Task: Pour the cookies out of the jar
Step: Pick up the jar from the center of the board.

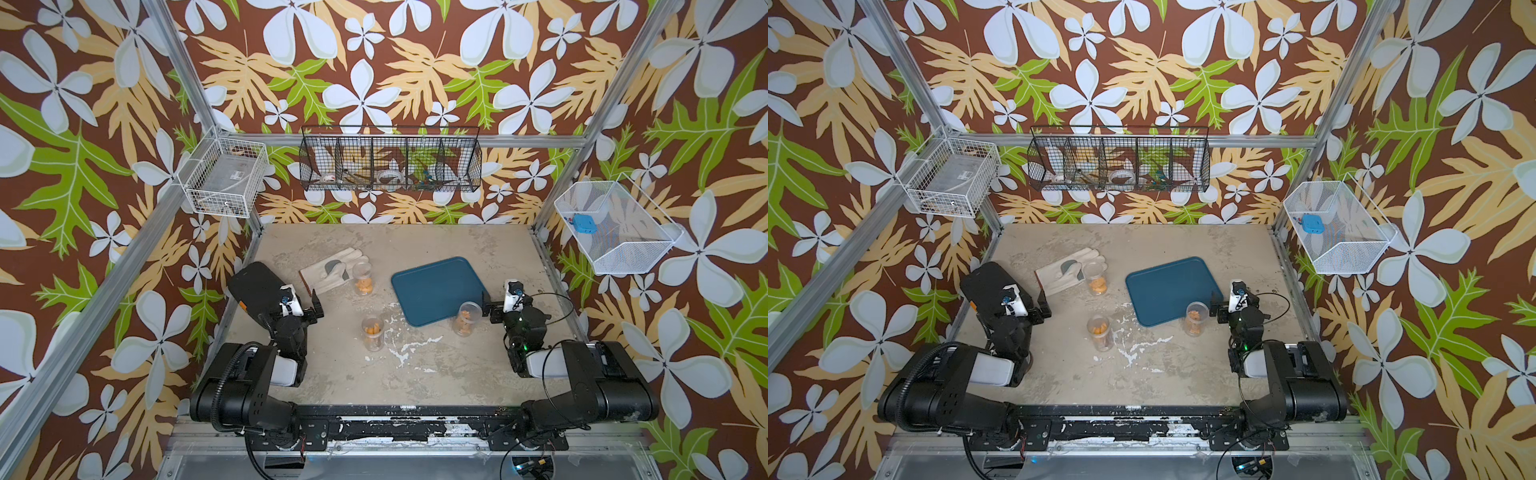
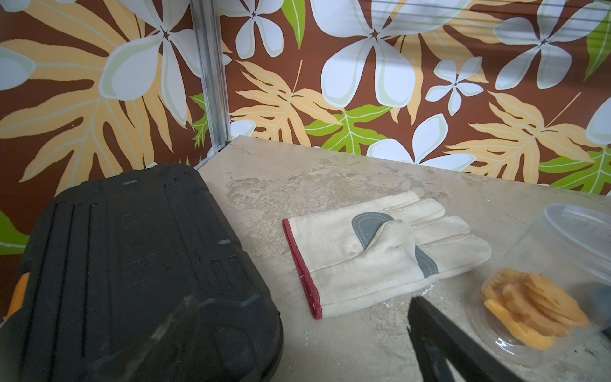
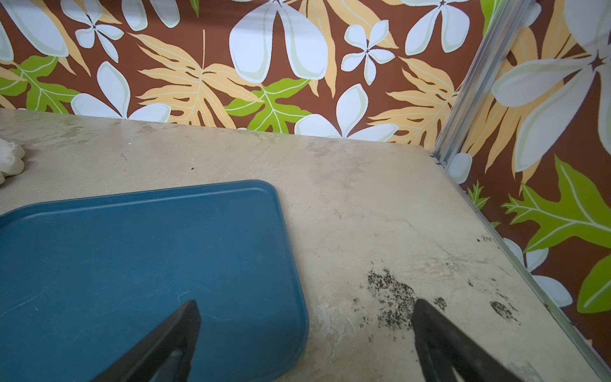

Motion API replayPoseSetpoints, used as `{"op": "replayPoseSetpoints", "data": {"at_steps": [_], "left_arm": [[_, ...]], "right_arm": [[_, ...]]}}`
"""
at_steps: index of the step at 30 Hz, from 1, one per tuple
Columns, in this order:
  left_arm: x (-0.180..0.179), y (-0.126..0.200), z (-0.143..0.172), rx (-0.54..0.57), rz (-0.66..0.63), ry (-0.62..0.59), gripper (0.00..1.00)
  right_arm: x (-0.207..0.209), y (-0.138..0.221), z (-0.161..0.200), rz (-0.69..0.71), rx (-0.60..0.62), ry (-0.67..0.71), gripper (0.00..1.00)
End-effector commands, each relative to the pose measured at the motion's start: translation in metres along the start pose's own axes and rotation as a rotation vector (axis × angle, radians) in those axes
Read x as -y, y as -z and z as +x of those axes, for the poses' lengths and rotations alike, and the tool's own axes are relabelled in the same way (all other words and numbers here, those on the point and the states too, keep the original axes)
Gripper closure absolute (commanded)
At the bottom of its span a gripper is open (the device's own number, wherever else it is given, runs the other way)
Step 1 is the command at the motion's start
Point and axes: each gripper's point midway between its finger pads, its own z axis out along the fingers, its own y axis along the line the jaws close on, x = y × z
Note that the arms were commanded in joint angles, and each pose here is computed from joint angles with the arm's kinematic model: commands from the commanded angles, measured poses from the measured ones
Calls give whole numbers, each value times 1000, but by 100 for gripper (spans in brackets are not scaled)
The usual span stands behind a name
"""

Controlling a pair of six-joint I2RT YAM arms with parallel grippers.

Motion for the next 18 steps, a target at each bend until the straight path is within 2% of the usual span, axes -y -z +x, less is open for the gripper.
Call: {"op": "replayPoseSetpoints", "data": {"at_steps": [1, 8, 14, 18], "left_arm": [[1, -1, -11, 43, 5, 6, 0], [5, -4, -13, 31, 25, -2, 0], [5, -15, -21, -8, -2, -10, 0], [-4, -27, -27, -61, -93, -3, 0]], "right_arm": [[2, 0, -7, 15, 26, 3, 0], [4, 1, -9, 21, 33, 3, 0], [16, -9, -18, 85, -26, -22, 0], [23, -13, -27, 119, -48, -31, 0]]}}
